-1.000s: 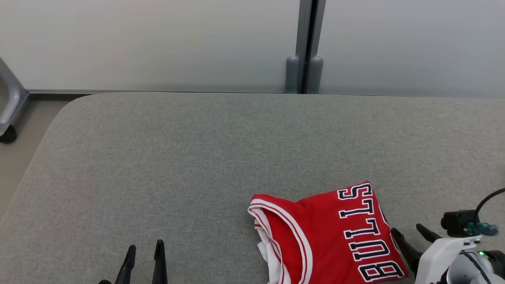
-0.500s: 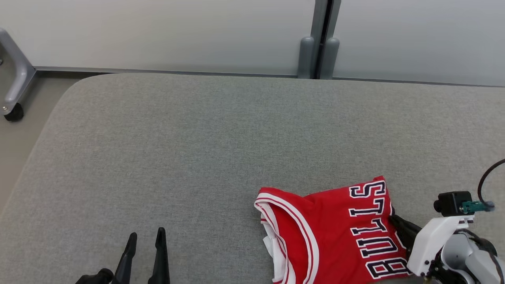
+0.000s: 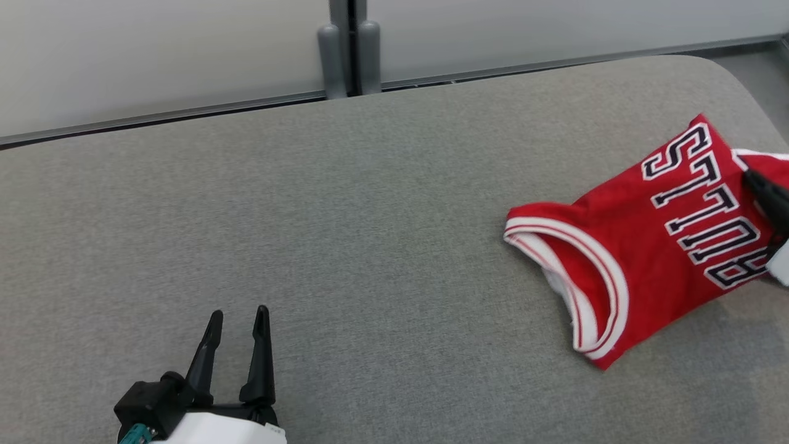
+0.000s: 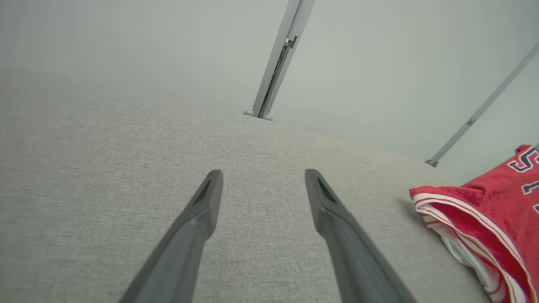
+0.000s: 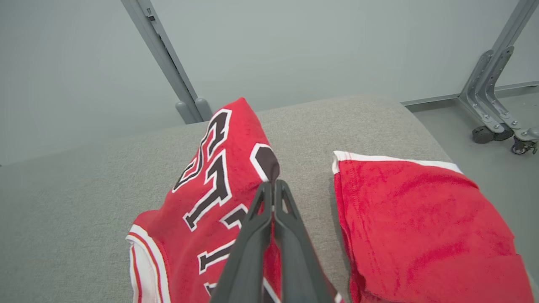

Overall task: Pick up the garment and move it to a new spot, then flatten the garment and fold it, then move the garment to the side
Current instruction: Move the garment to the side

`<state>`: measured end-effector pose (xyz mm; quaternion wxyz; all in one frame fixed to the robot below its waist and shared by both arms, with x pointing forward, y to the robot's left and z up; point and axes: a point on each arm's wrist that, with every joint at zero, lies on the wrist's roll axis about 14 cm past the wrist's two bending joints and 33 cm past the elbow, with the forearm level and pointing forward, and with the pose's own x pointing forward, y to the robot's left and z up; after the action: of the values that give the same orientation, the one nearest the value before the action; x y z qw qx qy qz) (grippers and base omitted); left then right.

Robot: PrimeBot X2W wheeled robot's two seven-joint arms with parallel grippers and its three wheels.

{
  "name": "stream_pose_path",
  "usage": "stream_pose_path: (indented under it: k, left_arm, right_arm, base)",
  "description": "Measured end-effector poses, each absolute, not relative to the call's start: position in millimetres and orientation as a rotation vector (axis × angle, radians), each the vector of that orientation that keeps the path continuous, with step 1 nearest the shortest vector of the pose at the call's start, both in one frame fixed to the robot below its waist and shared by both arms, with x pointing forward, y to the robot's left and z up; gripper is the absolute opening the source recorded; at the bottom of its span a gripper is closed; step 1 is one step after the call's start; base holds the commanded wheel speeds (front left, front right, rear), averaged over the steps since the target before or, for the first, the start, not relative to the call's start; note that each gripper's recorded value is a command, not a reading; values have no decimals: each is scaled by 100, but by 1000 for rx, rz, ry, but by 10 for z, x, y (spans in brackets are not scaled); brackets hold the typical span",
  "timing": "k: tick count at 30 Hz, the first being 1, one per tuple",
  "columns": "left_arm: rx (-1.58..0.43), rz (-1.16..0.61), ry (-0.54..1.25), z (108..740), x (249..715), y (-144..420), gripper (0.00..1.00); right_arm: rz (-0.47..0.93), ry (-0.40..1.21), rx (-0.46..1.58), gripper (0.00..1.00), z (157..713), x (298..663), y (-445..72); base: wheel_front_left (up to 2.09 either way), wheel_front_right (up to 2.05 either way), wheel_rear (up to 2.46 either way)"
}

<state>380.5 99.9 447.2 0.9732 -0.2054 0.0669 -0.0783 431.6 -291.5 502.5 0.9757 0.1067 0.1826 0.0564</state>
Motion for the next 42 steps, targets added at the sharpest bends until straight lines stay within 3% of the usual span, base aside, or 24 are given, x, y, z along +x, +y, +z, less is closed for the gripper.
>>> stream_pose_path:
  k: [7, 17, 19, 20, 23, 29, 34, 42]
  left_arm:
    - [-411, -279, 189, 4275, 4076, 570, 100]
    - [-393, -286, 254, 4017, 4092, 540, 100]
    - [-386, -282, 265, 3980, 4066, 560, 100]
    - [-384, -280, 269, 3967, 4059, 568, 100]
    - [-381, -279, 270, 3966, 4050, 575, 100]
    - [-377, -260, 246, 4061, 4000, 659, 100]
    - [-387, -204, 204, 4241, 3873, 838, 100]
    - [-363, -64, 97, 4586, 3545, 1327, 100]
  right_arm:
    - [-35, 301, 133, 0, 5465, 4416, -3622]
    - [-205, 358, 77, 0, 5372, 4356, -4220]
    - [-259, 390, 33, 74, 5296, 4275, -4398]
    - [-286, 407, 7, 100, 5266, 4226, -4491]
    - [-328, 425, -87, 100, 5277, 4153, -4663]
    - [-307, 245, -186, 100, 5693, 4261, -4629]
    - [-182, 111, -194, 100, 5745, 4266, -4149]
    - [-89, -15, -94, 100, 5464, 3951, -3449]
  base:
    - [0, 0, 0]
    - [0, 0, 0]
    - [0, 0, 0]
    - [0, 0, 0]
    - [0, 0, 0]
    - [0, 0, 0]
    - [0, 0, 0]
    - [0, 0, 0]
